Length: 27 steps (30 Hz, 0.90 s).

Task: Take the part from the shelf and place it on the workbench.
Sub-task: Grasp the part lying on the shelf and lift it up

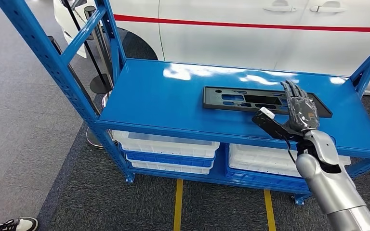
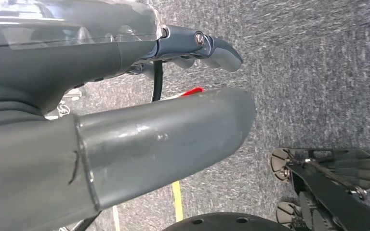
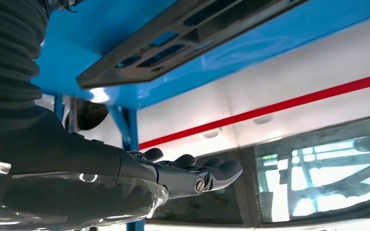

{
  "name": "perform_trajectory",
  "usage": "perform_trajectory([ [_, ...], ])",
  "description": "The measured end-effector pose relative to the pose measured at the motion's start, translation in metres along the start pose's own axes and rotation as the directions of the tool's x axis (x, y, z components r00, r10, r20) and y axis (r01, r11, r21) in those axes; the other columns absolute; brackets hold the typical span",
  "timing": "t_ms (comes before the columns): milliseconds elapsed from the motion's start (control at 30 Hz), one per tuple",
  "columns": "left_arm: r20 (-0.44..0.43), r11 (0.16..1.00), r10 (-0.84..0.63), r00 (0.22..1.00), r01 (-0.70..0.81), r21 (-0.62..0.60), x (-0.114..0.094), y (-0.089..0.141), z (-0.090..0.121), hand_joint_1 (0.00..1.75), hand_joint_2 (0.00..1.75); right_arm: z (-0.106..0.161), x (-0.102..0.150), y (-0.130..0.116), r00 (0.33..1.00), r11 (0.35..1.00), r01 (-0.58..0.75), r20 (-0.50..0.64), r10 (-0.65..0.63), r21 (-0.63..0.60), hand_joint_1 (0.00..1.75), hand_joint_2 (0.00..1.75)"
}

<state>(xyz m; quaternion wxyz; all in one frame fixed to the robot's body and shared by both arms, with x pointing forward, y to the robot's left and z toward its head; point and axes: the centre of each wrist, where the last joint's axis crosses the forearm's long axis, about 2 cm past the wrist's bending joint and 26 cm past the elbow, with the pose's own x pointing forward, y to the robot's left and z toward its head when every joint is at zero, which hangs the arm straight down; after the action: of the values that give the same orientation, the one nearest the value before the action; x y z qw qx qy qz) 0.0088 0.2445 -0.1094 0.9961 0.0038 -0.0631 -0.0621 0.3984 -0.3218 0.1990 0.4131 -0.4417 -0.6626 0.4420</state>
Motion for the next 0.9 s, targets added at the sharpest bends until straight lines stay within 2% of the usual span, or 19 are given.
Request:
perform_trajectory([
  [300,0.045,1.0,-0.015,0.999,0.016,-0.019,0.008,-0.004,-0.002,0.0,0.0,-0.009,-0.012,0.002,0.989,0.991,-0.135,-0.051,0.136,0.024,0.0,1.75],
  [900,0.039,1.0,-0.007,0.999,0.008,-0.029,0.007,-0.005,-0.002,0.0,0.0,-0.011,0.022,0.023,0.993,0.99,-0.12,0.016,0.119,0.078,0.0,1.75],
])
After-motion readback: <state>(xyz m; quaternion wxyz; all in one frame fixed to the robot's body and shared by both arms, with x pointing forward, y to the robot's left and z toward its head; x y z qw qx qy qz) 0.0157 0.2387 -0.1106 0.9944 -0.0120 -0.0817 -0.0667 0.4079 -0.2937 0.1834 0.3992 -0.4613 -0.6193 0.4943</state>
